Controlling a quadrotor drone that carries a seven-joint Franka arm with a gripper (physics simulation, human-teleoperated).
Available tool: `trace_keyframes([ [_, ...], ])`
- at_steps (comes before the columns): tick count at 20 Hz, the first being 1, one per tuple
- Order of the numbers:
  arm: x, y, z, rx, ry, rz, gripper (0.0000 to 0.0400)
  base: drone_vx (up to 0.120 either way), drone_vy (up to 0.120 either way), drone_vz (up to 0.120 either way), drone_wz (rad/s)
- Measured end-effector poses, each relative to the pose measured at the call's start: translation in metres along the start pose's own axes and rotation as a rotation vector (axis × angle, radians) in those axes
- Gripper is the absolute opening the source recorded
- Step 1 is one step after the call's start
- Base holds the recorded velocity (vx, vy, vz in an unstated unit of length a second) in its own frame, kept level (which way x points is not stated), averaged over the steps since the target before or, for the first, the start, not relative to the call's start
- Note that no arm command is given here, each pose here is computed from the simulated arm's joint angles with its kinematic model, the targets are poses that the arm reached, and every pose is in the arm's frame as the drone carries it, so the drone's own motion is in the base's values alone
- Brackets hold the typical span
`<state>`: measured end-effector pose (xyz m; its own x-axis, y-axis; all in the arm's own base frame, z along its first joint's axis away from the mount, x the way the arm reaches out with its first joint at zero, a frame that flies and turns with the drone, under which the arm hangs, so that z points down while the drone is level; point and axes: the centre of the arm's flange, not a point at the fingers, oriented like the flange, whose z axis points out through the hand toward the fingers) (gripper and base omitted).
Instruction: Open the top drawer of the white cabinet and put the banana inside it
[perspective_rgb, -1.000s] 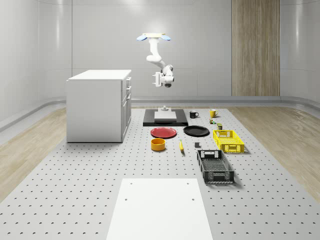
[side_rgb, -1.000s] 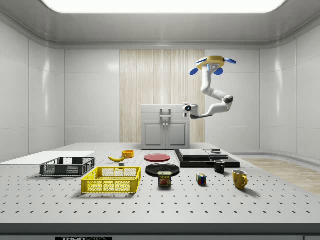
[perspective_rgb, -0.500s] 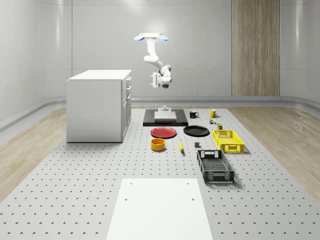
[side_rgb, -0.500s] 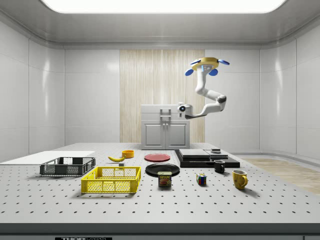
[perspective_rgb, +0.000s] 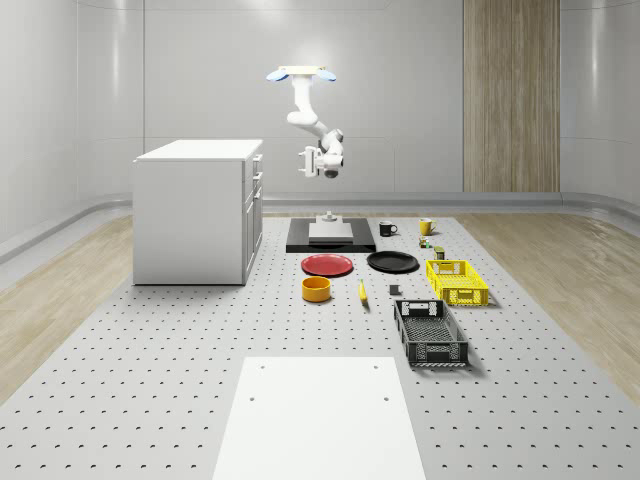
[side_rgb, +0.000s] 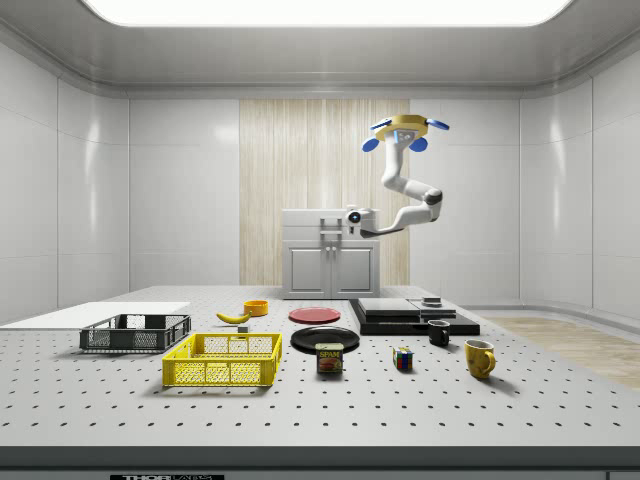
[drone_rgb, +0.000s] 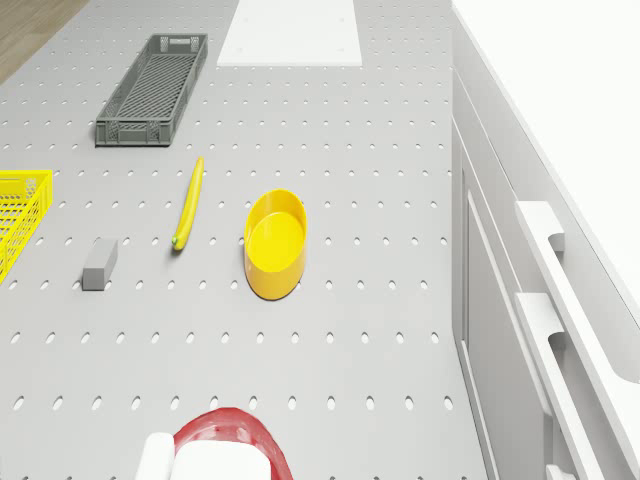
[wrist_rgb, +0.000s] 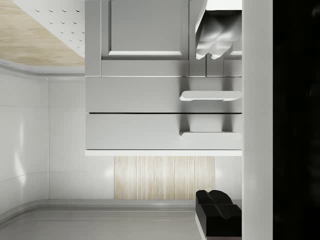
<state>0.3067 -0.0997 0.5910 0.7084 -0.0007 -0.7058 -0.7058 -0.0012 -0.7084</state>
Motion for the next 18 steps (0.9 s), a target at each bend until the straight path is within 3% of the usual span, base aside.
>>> trace_keyframes([
  [12,0.0,0.0,0.0,0.0,0.0,0.0,0.04,0.117,0.0,0.0,0.0],
  [18,0.0,0.0,0.015,0.0,0.0,0.0,0.04,0.0,0.0,0.0,0.0],
])
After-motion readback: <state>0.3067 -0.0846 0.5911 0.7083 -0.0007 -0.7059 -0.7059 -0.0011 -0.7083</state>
